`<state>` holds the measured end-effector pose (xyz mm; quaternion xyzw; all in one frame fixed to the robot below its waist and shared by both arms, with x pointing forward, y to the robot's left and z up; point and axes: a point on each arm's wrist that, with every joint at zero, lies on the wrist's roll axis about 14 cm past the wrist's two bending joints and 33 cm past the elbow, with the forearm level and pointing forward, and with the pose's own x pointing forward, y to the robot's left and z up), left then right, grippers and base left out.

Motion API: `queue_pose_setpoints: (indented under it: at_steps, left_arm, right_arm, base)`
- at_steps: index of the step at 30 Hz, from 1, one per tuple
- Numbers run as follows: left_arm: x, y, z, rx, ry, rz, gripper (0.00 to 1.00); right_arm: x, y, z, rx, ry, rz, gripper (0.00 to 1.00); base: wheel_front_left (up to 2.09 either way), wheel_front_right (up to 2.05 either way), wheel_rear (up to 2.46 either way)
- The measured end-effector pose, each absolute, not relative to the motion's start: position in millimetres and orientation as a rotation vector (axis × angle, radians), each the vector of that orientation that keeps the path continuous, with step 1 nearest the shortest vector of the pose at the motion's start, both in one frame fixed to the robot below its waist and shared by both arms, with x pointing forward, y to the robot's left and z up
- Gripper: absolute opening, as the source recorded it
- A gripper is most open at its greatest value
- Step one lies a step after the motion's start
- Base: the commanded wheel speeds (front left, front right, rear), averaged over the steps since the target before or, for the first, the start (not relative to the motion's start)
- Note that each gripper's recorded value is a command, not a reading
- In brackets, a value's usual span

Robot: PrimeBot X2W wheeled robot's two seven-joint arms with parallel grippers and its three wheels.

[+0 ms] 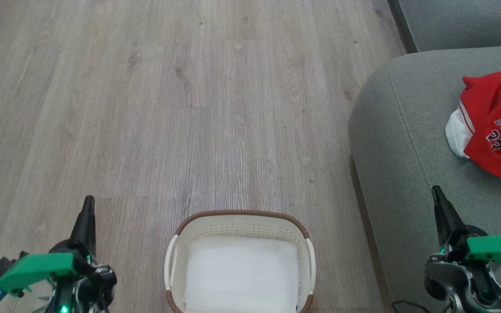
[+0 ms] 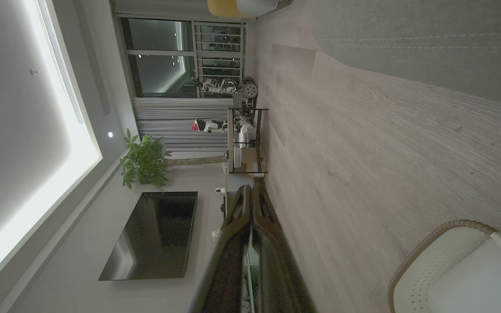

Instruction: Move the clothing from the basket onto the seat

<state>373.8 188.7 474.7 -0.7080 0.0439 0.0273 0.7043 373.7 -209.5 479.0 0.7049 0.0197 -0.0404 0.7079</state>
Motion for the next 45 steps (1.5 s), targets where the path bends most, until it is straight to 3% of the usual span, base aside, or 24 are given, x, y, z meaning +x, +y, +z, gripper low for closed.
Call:
queue_pose_setpoints:
  at_steps: [45]
  left_arm:
    - [373.8, 188.7, 474.8, -1.575, 0.097, 0.061, 0.0]
  right_arm:
    - [373.5, -209.8, 478.8, 1.57, 0.041, -0.093, 0.0]
  base:
    - [0.0, 0.0, 0.0]
